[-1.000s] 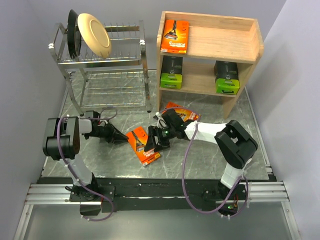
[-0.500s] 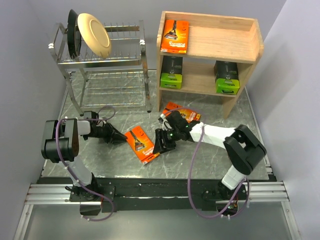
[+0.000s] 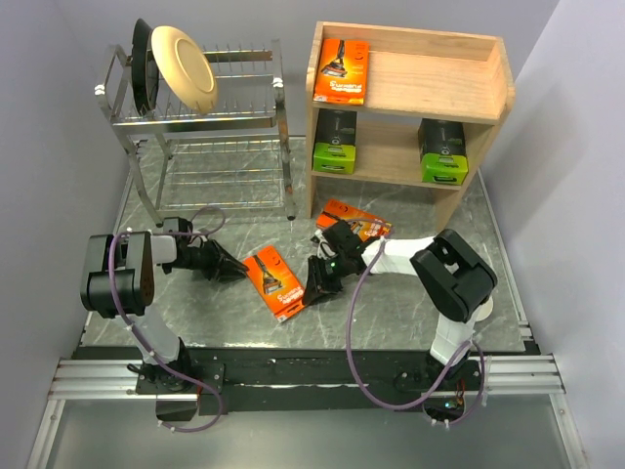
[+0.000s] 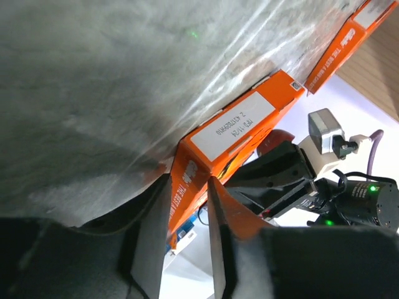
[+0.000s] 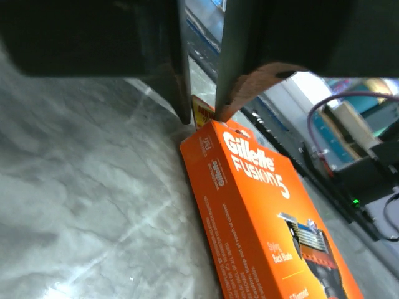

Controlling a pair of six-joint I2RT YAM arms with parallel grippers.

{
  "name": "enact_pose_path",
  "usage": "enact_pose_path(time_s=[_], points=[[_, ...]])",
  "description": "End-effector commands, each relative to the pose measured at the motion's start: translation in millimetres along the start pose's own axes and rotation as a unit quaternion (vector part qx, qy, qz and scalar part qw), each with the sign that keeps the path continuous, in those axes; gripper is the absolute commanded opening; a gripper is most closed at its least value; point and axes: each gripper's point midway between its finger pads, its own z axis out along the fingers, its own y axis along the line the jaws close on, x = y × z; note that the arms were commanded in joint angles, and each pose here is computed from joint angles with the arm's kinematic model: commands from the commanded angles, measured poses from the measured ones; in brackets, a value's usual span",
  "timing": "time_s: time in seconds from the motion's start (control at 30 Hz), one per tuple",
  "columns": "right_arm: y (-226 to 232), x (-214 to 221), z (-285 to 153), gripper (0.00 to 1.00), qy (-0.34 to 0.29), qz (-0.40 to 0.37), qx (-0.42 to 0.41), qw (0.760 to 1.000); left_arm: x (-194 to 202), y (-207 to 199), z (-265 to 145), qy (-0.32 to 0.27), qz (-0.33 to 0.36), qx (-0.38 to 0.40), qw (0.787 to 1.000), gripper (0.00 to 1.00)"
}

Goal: Place and organize the shaving razors onto the shelf

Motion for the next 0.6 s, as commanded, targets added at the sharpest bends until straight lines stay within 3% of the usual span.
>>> enact_pose_path(time_s=[0.0, 0.07, 0.1, 0.2, 0.3, 0.43, 0.57], points=[[15.9, -9.8, 4.5, 0.21, -0.006, -0.004, -0.050, 0.999, -29.6, 21.9, 0.7, -0.072, 0.023, -0.053, 0.996, 0.38], [21.0, -13.2, 2.9, 0.08, -0.008, -0.009, -0.063, 0.998, -32.3, 17.9, -1.1, -0.078, 0.028, -0.051, 0.995, 0.45], [24.2, -14.6, 0.2, 0.03, -0.008, -0.004, -0.071, 0.997, -34.0, 15.6, -2.1, -0.082, 0.030, -0.049, 0.995, 0.56], [41.3, -23.2, -13.0, 0.00, -0.024, 0.005, -0.108, 0.994, -28.2, -14.2, -14.2, -0.093, 0.066, 0.008, 0.993, 0.69], [63.1, -35.0, -33.8, 0.00, -0.041, 0.010, -0.167, 0.985, -3.9, -34.6, -32.2, -0.103, 0.108, 0.066, 0.987, 0.75], [81.8, -43.8, -45.6, 0.00, -0.032, 0.003, -0.216, 0.976, 34.0, -14.3, -36.2, -0.105, 0.065, 0.085, 0.989, 0.79], [94.3, -62.8, -50.9, 0.00, -0.025, 0.032, -0.266, 0.963, 39.6, -14.7, -37.0, -0.103, 0.077, 0.094, 0.987, 0.80]])
